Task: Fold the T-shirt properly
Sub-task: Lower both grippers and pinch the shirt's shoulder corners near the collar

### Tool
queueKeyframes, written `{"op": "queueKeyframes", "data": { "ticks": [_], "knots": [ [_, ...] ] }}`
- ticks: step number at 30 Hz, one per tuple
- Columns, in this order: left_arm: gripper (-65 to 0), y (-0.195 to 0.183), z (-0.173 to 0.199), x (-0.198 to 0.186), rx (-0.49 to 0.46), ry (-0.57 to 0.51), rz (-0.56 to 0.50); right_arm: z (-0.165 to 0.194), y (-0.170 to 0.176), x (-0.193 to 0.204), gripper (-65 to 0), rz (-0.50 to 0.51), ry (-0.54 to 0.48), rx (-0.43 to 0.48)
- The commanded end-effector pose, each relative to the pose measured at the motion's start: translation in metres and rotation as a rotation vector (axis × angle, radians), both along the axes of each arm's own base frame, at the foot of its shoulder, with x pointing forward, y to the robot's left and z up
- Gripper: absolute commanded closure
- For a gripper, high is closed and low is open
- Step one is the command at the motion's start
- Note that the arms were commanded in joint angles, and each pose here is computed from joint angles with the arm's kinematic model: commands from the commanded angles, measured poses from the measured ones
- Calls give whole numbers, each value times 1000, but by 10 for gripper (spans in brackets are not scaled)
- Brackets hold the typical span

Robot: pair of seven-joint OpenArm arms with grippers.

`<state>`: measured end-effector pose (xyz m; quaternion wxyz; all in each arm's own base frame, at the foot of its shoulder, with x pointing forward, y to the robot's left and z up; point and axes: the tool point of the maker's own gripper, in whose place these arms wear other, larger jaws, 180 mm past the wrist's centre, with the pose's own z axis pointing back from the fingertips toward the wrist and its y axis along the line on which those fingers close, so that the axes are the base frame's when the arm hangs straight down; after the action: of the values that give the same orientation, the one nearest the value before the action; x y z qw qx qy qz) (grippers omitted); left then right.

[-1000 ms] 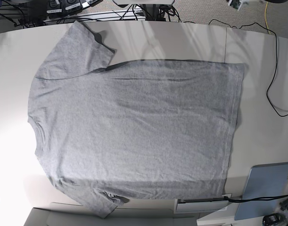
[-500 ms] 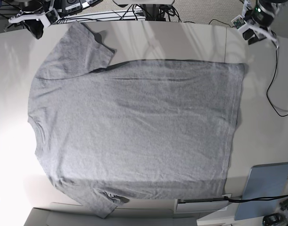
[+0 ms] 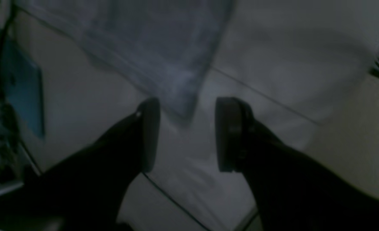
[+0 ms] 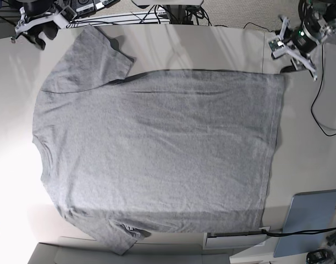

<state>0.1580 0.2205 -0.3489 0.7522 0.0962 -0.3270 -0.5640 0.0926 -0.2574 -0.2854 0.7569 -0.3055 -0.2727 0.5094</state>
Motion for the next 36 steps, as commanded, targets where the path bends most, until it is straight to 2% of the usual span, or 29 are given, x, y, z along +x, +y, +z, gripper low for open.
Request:
{"op": "queueKeyframes", "data": {
  "ticks": [1, 7, 11, 16, 21, 24, 30, 33, 36],
  "knots": [
    [-292, 1, 3, 4, 0, -15, -8, 8, 1, 7, -265, 23, -37, -12],
    [-292, -9, -28, 19, -30, 11, -7, 14, -4, 22, -265, 7, -81, -28],
    [-292, 4, -47, 37, 66, -10, 34, 14, -13, 21, -265, -33, -73, -58],
    [-292, 10, -63, 47, 68, 16, 33, 16, -17, 21, -265, -34, -75, -93],
    [-292, 22, -69, 58, 82, 18, 55, 19, -18, 23, -265, -14, -85, -130],
    [-291, 17, -72, 58, 53, 39, 22, 21, -19, 24, -265, 1, -93, -156],
    [-288, 24, -77, 57, 80, 57, 18, 22, -19, 25, -265, 9, -97, -170],
    [-252, 25, -78, 56, 82, 63, 20, 21, -19, 24, -265, 12, -90, -171],
    [-167, 24, -80, 53, 81, 83, 9, 16, -18, 21, -265, 24, -53, -174]
  ]
}}
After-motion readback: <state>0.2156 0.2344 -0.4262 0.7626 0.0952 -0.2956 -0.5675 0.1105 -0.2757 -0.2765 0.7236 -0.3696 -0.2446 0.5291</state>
